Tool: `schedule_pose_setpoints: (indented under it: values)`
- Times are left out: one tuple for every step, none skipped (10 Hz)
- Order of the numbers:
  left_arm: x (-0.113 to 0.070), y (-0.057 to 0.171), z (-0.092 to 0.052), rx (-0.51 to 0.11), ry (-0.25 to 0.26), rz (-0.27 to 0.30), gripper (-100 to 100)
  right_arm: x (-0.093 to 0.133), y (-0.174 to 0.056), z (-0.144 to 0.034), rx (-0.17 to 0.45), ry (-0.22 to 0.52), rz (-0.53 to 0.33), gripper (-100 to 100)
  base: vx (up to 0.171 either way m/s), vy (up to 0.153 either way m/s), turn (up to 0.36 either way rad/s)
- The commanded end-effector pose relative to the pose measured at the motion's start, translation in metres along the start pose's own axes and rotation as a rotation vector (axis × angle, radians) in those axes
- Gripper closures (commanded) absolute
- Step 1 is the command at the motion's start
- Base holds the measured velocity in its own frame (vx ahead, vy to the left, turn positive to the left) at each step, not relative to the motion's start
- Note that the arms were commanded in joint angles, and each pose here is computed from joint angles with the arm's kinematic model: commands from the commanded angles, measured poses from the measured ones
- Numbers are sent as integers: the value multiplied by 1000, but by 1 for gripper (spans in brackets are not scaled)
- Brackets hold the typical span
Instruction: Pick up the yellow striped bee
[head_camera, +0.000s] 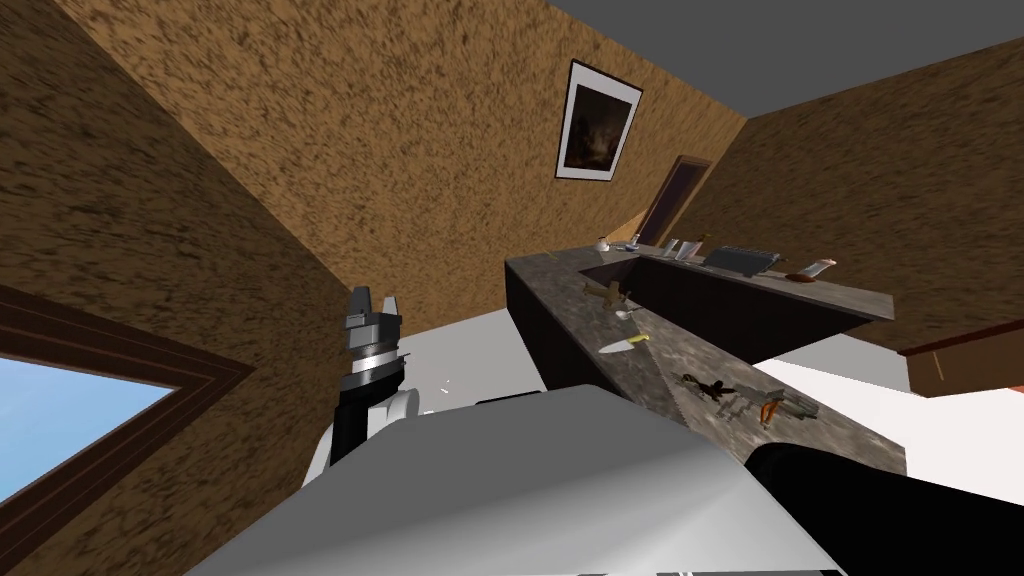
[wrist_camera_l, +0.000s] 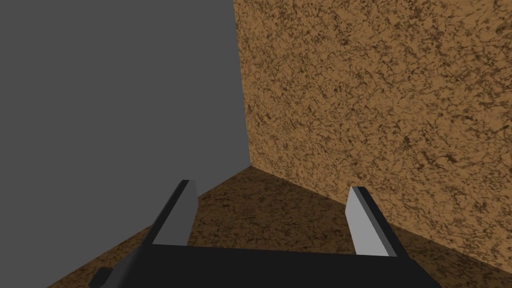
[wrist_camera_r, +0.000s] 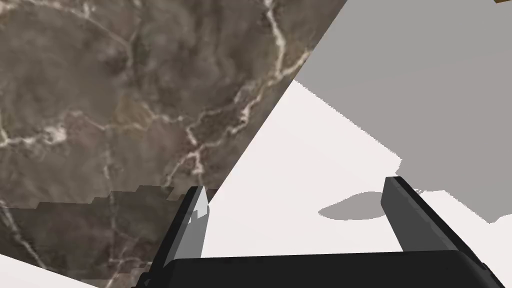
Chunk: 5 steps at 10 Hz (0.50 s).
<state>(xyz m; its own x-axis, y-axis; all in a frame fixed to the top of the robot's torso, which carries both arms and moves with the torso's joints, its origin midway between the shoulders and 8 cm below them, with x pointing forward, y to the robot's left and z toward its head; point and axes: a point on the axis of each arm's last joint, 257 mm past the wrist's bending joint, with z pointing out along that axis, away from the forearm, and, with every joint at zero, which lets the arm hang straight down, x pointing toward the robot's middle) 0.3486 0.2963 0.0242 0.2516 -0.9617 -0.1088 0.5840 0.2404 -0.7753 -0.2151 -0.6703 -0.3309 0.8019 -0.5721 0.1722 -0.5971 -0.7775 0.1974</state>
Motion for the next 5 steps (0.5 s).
schedule_pose_setpoints:
  values:
    - [0,0,0,0,0,0,0,4,-6,-3,37,-11,34,-100,169,-17,45]
    - [0,0,0,0,0,0,0,5,-7,-3,41,-7,43,-100,130,-16,33]
    - [0,0,0,0,0,0,0,10,-15,-4,75,-14,69,-100,153,-34,42]
    - [0,0,0,0,0,0,0,14,-22,-4,106,-19,86,-100,215,-75,64]
    - [0,0,0,0,0,0,0,15,-23,-5,112,-16,95,-100,172,-55,52]
